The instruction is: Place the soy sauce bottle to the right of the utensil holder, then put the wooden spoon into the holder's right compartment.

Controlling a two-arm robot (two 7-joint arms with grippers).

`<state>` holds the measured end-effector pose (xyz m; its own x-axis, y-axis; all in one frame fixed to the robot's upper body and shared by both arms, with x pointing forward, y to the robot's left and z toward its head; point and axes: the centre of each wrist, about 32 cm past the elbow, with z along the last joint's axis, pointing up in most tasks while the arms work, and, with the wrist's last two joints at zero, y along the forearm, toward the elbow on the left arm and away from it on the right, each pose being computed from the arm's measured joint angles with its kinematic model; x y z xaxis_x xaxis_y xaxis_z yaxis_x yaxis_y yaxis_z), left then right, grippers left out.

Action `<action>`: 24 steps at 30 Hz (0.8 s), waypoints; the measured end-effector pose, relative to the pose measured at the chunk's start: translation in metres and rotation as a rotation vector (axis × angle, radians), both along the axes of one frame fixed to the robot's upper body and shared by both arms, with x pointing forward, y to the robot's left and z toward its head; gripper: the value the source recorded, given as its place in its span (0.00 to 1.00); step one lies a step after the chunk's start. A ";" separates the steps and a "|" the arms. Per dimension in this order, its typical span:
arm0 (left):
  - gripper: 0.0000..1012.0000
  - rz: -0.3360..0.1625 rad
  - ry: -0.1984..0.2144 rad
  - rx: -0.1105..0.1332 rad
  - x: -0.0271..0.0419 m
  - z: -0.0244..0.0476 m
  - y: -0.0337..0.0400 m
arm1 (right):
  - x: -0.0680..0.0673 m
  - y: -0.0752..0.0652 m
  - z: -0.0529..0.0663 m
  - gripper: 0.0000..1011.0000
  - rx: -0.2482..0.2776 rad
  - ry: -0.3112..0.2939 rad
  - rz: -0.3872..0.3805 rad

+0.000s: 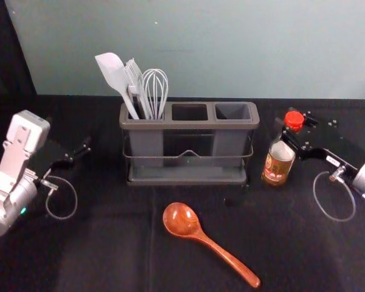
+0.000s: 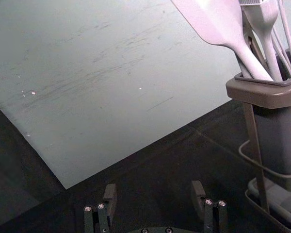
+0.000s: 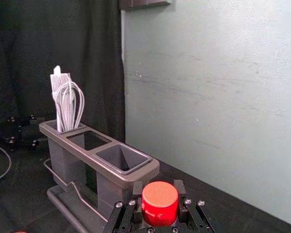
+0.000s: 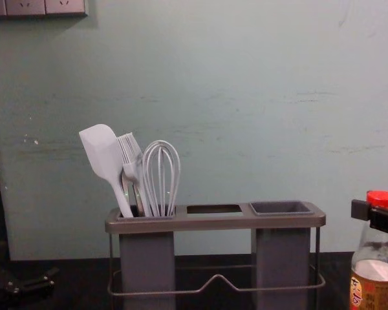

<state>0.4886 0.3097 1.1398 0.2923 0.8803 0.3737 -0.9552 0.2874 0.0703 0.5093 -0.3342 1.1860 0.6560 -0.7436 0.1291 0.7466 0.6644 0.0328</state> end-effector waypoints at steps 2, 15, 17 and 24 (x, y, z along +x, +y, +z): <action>0.99 0.000 0.000 0.000 0.0000 0.0000 0.0000 | 0.002 0.000 0.001 0.38 -0.003 -0.005 0.006; 0.99 0.000 0.000 0.000 0.0000 0.0000 0.0000 | 0.018 0.004 0.000 0.38 -0.010 -0.002 0.013; 0.99 0.000 0.000 0.000 0.0000 0.0000 0.0000 | 0.019 0.005 -0.001 0.38 -0.006 0.001 0.011; 0.99 0.000 0.000 0.000 0.0000 0.0000 0.0000 | 0.025 0.007 -0.004 0.38 0.009 0.011 0.005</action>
